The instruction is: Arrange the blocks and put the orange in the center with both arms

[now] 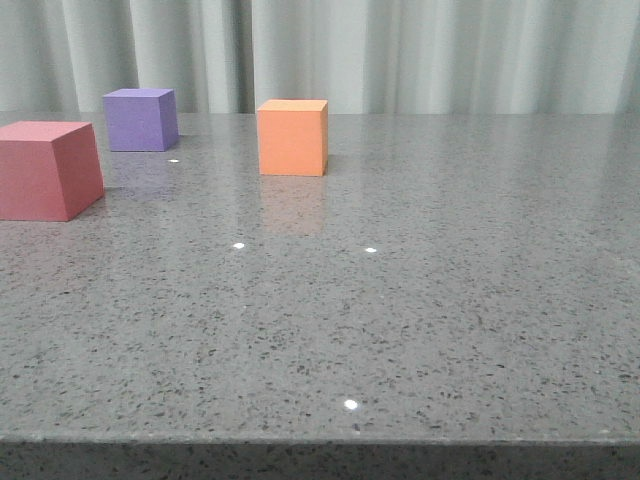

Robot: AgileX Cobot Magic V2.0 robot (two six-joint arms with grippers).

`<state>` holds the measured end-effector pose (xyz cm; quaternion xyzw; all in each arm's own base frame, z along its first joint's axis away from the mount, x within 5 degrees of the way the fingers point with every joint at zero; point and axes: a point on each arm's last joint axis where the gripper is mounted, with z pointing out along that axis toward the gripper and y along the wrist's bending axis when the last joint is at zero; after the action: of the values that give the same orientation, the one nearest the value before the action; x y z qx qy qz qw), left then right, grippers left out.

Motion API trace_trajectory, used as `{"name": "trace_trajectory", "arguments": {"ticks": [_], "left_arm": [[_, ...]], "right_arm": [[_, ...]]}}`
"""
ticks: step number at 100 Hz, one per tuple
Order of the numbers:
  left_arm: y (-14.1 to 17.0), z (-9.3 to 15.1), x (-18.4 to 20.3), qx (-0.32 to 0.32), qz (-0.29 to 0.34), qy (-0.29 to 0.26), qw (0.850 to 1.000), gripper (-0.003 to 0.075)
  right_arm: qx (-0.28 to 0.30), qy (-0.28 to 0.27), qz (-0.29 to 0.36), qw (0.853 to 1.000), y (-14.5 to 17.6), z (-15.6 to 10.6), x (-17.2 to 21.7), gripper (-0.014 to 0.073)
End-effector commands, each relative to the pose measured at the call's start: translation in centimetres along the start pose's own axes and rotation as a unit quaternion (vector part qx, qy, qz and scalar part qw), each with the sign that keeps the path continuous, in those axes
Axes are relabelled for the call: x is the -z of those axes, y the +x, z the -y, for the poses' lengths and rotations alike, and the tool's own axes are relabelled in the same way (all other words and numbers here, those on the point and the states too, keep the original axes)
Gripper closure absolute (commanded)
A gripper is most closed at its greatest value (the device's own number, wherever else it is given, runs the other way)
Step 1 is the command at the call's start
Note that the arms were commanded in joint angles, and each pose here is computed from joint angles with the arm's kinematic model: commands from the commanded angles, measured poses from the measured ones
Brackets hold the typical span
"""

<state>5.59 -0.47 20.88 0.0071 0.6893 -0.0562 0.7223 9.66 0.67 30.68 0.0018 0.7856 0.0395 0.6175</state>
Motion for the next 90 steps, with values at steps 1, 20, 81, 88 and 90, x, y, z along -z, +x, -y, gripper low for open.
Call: {"name": "trace_trajectory", "arguments": {"ticks": [1,20,81,88,90], "left_arm": [[0.59,0.06,0.12,0.003,0.030,0.007,1.000,0.0739],[0.59,0.06,0.12,0.003,0.030,0.007,1.000,0.0739],[0.46,0.09,0.13,0.003,0.037,0.008,0.999,0.0739],[0.05,0.14,0.17,0.003,0.049,0.011,0.999,0.0739],[-0.13,0.16,0.19,0.003,0.051,0.011,0.999,0.0739]], "right_arm": [[0.026,-0.003,0.060,0.998,-1.61,-0.07,0.56,-0.0031],[0.047,0.009,0.049,0.998,-1.42,0.13,0.54,0.0064],[0.049,0.008,0.056,0.997,-1.54,0.09,0.55,0.0662],[0.049,0.008,0.056,0.997,-1.54,0.09,0.55,0.0662],[0.049,0.008,0.056,0.997,-1.54,0.09,0.55,0.0662]]}}
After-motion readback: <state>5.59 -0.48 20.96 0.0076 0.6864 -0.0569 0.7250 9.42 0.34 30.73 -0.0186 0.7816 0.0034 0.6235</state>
